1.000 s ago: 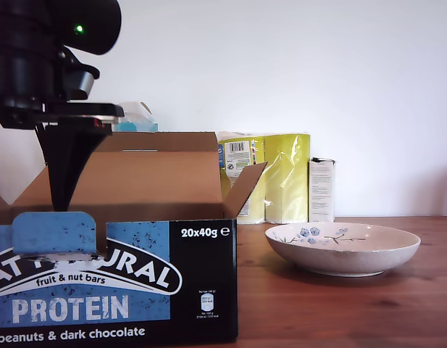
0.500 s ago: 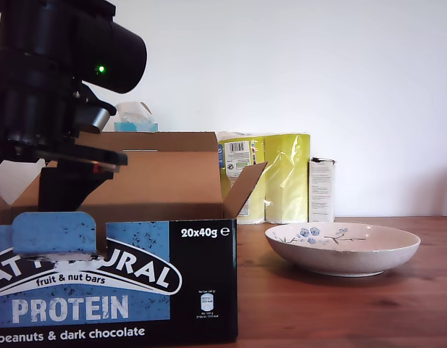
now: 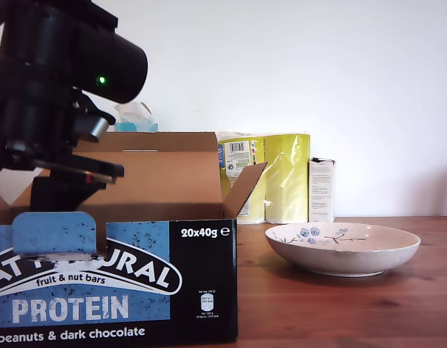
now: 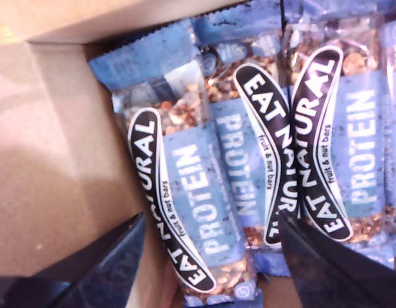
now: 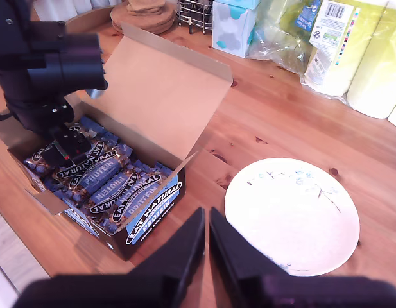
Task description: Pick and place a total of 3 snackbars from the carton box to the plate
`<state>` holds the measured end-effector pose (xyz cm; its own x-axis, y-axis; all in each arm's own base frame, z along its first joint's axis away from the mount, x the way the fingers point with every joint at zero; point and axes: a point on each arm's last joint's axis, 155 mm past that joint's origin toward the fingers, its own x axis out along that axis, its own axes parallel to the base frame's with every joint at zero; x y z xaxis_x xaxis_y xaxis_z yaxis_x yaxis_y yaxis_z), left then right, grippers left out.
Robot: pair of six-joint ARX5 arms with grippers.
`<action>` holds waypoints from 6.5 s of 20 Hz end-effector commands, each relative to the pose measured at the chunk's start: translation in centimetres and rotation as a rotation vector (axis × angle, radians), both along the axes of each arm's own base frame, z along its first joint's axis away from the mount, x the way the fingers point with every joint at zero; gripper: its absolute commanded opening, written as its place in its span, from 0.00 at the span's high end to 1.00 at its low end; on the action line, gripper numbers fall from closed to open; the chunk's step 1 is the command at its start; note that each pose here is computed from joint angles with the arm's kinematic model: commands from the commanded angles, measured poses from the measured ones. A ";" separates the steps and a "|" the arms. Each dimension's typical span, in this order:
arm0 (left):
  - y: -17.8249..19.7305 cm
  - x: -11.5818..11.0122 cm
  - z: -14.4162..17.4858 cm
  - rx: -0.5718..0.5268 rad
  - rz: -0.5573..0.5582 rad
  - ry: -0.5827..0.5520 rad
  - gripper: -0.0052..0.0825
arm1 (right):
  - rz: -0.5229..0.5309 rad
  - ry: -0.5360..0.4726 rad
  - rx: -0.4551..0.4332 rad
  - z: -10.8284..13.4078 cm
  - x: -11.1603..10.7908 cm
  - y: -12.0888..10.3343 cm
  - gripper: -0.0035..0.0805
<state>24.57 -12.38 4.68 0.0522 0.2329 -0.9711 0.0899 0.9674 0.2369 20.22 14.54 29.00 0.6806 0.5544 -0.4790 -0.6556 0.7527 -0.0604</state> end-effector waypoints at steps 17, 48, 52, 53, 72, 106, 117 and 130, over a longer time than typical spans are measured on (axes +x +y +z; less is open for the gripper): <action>0.4 -1.0 -2.0 0.018 0.028 0.091 0.44 | 0.030 0.019 -0.017 -0.8 -0.6 0.4 0.97; -15.6 7.9 15.2 -0.372 -0.432 -0.427 0.60 | -0.070 0.017 -0.087 -1.7 0.1 -1.7 0.97; -22.6 9.8 18.9 -0.595 -0.545 -0.617 0.60 | -0.116 -0.015 -0.090 -1.1 -0.3 -3.1 0.97; -24.0 10.1 19.9 -0.634 -0.569 -0.663 0.60 | -0.122 -0.020 -0.088 -1.0 -0.6 -3.3 0.97; -37.8 13.5 13.2 -0.669 -0.824 -0.704 0.60 | -0.166 -0.014 -0.047 -0.7 -1.9 -4.5 0.97; -37.3 11.4 2.2 -0.486 -0.850 -0.434 0.53 | -0.164 -0.019 -0.048 -0.6 -1.9 -4.5 0.97; -35.2 6.2 12.6 -0.615 -0.897 -0.354 0.97 | -0.150 -0.070 -0.046 0.4 -1.4 -4.2 0.97; -31.7 4.9 17.0 -0.569 -0.893 -0.412 0.97 | -0.142 -0.098 -0.049 0.9 -1.2 -4.1 0.97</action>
